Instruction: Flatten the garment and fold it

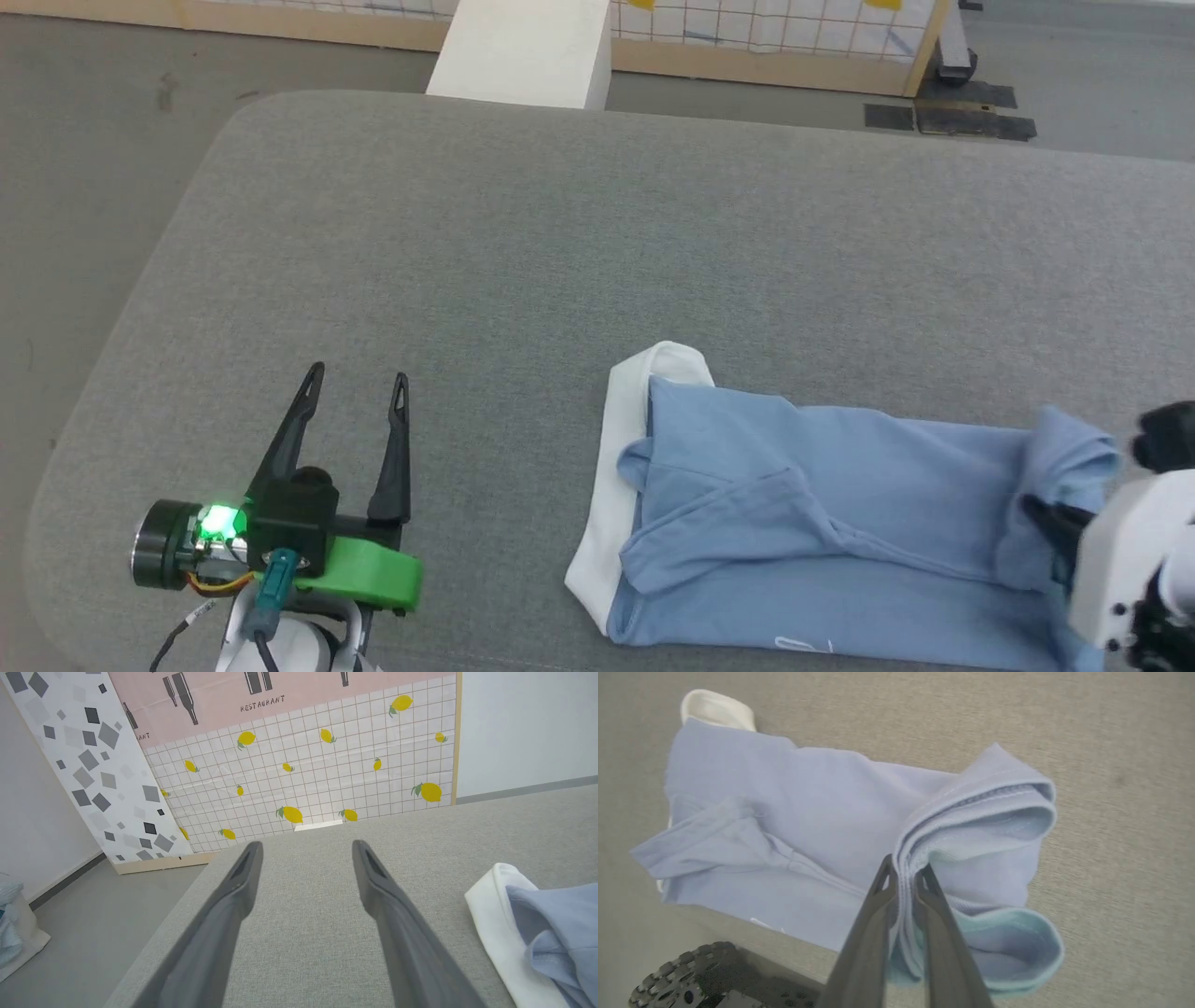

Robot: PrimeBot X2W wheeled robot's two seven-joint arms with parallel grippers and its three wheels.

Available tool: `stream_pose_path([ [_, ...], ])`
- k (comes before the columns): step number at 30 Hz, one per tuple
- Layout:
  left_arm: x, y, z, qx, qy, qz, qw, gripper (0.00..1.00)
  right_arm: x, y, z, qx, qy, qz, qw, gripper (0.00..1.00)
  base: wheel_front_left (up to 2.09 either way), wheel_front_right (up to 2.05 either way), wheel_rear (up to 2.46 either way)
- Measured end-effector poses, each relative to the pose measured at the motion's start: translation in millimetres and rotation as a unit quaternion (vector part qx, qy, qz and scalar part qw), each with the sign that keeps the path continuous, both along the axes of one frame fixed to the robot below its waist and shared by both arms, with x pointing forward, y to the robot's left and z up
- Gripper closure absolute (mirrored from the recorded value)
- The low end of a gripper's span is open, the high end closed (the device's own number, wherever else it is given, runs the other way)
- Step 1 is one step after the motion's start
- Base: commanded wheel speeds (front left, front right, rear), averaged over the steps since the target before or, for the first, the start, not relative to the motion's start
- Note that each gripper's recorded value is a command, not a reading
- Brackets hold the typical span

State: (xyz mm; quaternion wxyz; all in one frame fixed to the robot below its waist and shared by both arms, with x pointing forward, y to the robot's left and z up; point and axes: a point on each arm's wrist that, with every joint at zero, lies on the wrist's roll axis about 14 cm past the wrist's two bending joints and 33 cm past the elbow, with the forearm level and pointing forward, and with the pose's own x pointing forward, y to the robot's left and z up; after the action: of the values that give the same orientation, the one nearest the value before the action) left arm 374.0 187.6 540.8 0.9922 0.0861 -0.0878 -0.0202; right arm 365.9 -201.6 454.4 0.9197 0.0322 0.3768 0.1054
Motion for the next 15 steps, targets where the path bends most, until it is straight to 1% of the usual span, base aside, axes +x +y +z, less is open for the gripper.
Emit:
stream_pose_path([
  [6, -3.3, 5.7, -2.4, -0.004, 0.004, 0.011, 1.000, 0.00, -0.5, 68.0, 5.1, 0.056, 0.021, 0.073, 0.996, 1.00, 0.00, 0.00, 0.00],
  [11, -6.6, 10.9, -5.9, 0.001, 0.009, 0.023, 1.000, 0.00, 4.0, 126.2, 12.9, 0.103, 0.034, 0.129, 0.986, 1.00, 0.00, 0.00, 0.00],
  [15, -9.5, 17.8, -8.3, 0.003, 0.013, 0.035, 0.999, 0.00, 8.1, 160.4, 16.8, 0.118, 0.038, 0.169, 0.978, 1.00, 0.00, 0.00, 0.00],
])
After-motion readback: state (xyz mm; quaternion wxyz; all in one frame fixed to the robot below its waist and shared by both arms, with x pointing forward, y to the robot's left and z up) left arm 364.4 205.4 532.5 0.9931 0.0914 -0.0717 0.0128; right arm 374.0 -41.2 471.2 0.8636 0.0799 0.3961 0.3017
